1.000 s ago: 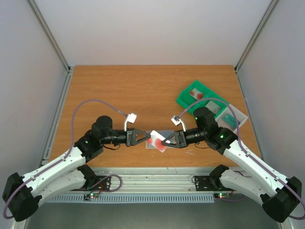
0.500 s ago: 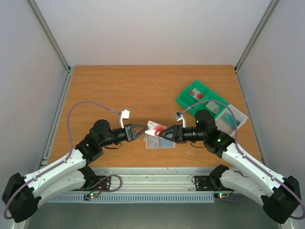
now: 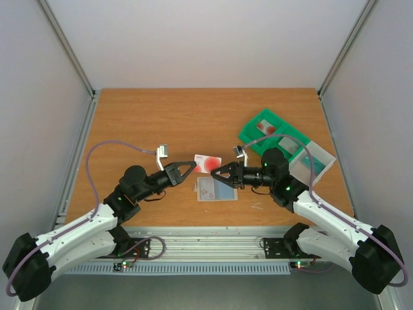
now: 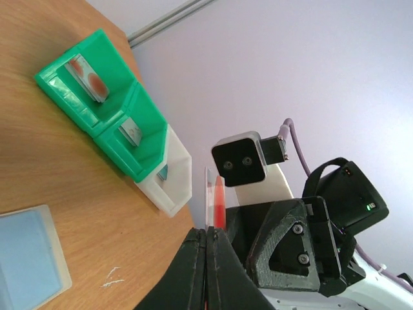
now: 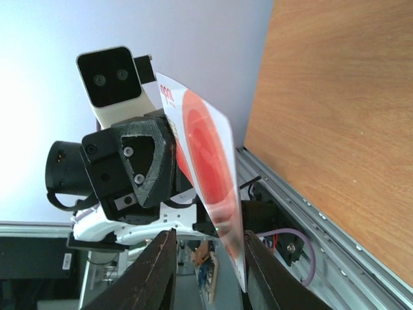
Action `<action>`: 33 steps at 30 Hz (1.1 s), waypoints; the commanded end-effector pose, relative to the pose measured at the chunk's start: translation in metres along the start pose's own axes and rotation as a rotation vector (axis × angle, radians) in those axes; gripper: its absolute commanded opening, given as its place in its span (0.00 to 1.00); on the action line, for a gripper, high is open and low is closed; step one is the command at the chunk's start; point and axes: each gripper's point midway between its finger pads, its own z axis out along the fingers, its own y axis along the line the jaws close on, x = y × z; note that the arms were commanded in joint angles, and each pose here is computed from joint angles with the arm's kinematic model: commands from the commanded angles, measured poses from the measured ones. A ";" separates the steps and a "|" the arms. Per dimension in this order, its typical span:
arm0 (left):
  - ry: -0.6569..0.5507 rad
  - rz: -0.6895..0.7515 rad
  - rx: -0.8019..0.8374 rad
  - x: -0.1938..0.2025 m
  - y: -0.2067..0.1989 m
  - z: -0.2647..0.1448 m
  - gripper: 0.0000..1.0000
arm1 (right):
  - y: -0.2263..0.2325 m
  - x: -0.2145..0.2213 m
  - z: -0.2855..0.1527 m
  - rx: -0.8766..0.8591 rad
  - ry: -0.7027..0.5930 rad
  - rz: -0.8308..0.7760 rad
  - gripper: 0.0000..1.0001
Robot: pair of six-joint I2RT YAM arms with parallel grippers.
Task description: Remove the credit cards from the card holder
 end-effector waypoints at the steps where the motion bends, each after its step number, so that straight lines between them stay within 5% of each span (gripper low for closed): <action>1: -0.086 0.006 0.053 -0.015 -0.011 -0.003 0.00 | 0.008 -0.004 0.001 -0.049 -0.033 0.001 0.28; 24: -0.066 0.011 0.037 -0.012 -0.010 -0.005 0.00 | -0.005 -0.010 -0.004 -0.014 -0.105 0.018 0.14; 33: -0.072 0.013 0.020 -0.012 -0.007 -0.007 0.00 | 0.000 -0.011 -0.010 -0.030 -0.139 -0.024 0.01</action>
